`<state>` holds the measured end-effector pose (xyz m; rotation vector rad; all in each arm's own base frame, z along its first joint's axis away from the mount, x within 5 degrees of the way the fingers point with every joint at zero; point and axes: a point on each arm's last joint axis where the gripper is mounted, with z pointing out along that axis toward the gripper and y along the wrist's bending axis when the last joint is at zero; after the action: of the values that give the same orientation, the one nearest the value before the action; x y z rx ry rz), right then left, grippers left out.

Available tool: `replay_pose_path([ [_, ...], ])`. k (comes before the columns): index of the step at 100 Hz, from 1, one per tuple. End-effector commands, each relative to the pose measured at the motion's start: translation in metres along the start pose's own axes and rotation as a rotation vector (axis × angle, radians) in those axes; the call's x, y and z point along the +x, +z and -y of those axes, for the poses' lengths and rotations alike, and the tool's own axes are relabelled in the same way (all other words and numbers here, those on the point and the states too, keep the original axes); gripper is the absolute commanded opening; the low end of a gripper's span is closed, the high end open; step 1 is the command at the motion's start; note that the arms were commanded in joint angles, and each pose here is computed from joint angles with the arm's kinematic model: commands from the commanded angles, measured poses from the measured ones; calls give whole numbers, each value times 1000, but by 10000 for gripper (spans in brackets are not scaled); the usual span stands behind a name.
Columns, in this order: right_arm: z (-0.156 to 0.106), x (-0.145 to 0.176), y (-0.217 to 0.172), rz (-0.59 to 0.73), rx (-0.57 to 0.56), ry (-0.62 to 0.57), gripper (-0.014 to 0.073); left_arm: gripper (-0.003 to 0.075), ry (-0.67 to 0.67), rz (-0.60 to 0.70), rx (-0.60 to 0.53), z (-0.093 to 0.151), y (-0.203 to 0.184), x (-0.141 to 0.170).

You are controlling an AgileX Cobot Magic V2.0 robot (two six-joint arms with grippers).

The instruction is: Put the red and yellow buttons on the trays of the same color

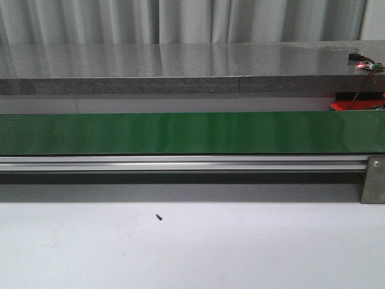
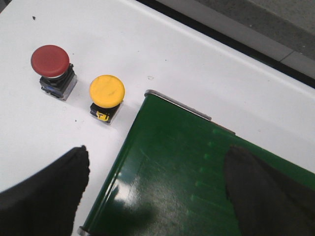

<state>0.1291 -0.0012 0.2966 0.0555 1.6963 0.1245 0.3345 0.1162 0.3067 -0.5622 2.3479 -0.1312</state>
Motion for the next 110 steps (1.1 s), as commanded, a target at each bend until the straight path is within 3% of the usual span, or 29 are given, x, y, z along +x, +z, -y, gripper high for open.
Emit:
replay_pose_path([
  [1,-1,-9,-1,30,-4,6,-57,556,-52,78,-7,1,-5,-21],
  [22,-1,-9,-1,29,-6,6,-57,548,-101,-22,-28,-7,41,-31],
  [51,-1,-9,-1,29,-6,6,-57,547,-175,-55,-64,-17,83,-38],
  [110,-2,-9,-1,28,-11,6,-57,547,-303,27,-105,-27,110,-42],
])
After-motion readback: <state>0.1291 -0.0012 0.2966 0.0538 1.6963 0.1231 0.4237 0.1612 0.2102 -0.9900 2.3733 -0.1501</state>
